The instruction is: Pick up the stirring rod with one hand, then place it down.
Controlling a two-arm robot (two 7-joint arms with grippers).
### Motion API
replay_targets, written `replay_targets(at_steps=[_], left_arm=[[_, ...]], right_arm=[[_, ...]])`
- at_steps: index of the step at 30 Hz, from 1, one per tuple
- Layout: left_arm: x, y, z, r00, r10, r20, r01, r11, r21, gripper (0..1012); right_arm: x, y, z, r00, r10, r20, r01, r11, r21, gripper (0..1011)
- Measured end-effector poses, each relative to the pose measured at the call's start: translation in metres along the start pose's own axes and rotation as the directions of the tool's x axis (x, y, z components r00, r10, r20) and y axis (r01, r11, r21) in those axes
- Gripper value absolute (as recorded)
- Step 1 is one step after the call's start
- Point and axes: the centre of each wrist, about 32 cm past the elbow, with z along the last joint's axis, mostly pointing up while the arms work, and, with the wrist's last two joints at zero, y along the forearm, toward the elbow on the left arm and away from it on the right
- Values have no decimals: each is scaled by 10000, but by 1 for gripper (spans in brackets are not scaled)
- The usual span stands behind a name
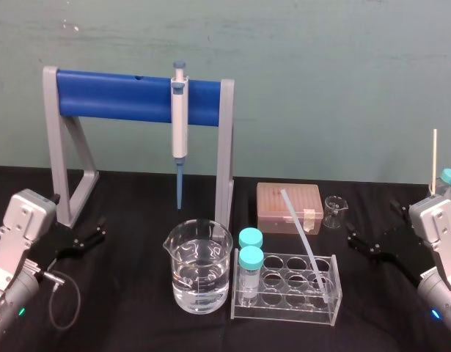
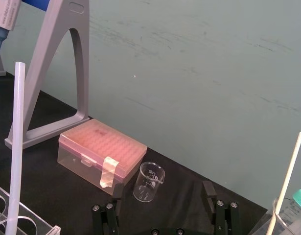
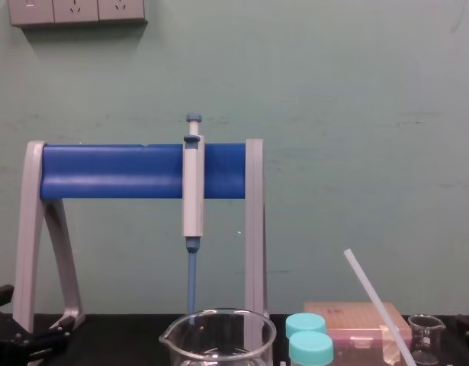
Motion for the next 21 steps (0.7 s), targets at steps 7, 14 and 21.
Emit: replay_targets(at_steps=[7,14,21], left_arm=[[0,0,0,10000,0,0,0,10000,0,1000],[0,0,0,10000,0,0,0,10000,0,1000],[0,0,0,10000,0,0,0,10000,0,1000]], right_arm=[[0,0,0,10000,0,0,0,10000,0,1000],[0,0,0,10000,0,1,0,10000,0,1000],[0,0,0,10000,0,0,0,10000,-1,1000]])
